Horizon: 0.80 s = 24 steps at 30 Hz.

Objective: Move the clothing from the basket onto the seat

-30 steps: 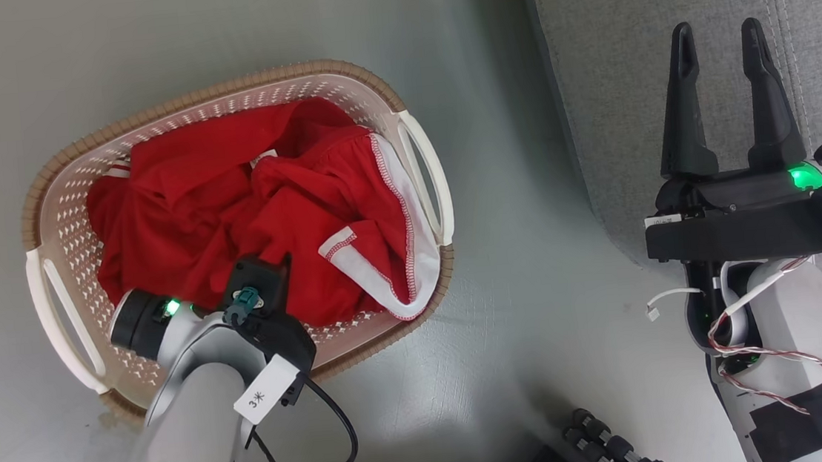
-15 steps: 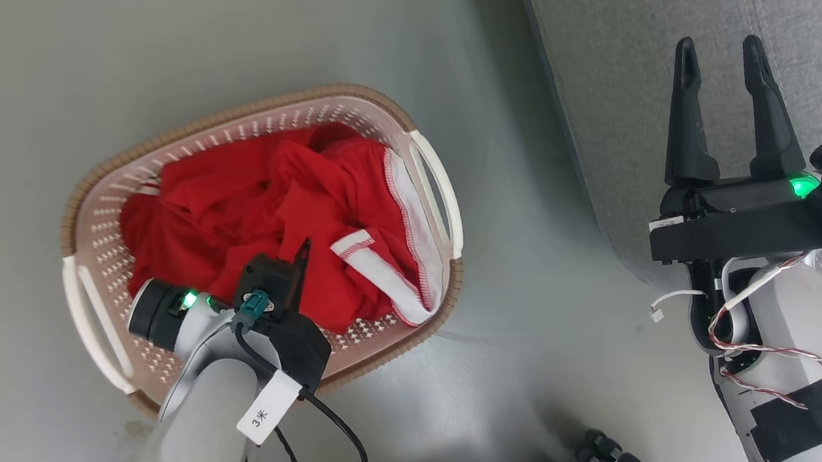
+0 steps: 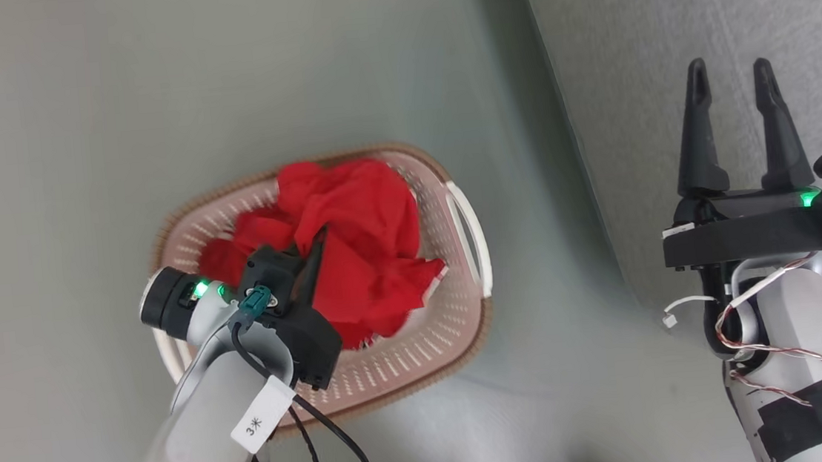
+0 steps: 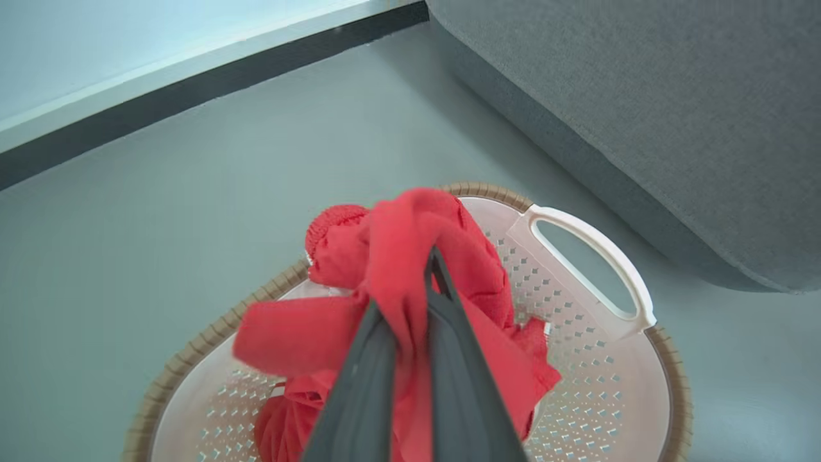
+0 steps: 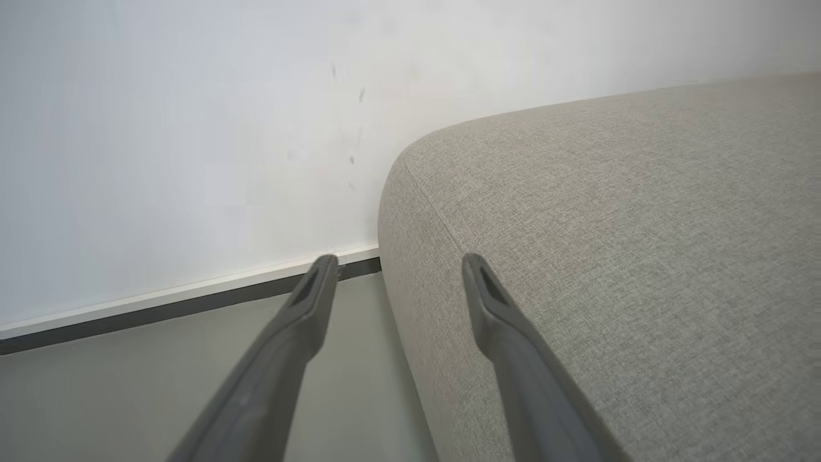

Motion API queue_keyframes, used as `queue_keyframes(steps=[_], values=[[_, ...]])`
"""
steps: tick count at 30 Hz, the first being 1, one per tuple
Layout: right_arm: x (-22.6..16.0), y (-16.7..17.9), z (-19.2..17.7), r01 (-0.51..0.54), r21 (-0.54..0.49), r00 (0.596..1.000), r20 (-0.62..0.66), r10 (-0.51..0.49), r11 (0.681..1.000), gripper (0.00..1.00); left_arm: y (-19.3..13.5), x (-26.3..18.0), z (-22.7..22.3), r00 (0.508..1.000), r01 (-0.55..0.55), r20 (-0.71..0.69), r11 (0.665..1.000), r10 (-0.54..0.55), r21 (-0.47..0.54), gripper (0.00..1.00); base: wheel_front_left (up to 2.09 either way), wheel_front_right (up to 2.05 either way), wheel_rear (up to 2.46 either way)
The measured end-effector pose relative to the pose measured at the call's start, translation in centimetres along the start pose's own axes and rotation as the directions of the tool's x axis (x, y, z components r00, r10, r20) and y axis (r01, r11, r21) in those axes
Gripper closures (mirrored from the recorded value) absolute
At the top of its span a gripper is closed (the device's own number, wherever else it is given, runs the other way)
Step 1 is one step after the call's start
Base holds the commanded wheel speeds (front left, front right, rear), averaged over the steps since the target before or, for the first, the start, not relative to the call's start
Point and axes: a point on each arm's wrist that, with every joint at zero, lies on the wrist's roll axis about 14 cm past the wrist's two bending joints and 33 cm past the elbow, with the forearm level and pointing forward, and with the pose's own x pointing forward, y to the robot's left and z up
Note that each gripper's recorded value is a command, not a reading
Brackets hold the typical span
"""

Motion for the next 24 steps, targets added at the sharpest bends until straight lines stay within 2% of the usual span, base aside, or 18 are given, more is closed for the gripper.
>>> queue_keyframes(steps=[7,16,24], values=[[-1.2,0.3,2.2,-0.018,0.007,0.999,0.034,0.018,1.000,0.00,0.0,-2.2,5.1,0.993,-0.026,0.116,0.999,0.022,0.033,1.00,0.00,0.00,0.00],[-2.7,2.0,5.0,-0.077,0.029,0.994,0.079,0.074,0.997,0.00,-0.4,-5.6,12.5,0.955,-0.071,0.292,0.994,0.042,0.087,1.00,0.00,0.00,0.00],[-4.5,4.4,6.8,-0.155,0.039,0.983,0.106,0.150,0.987,0.00,0.1,-9.1,16.2,0.922,-0.123,0.380,0.986,0.073,0.110,1.00,0.00,0.00,0.00]])
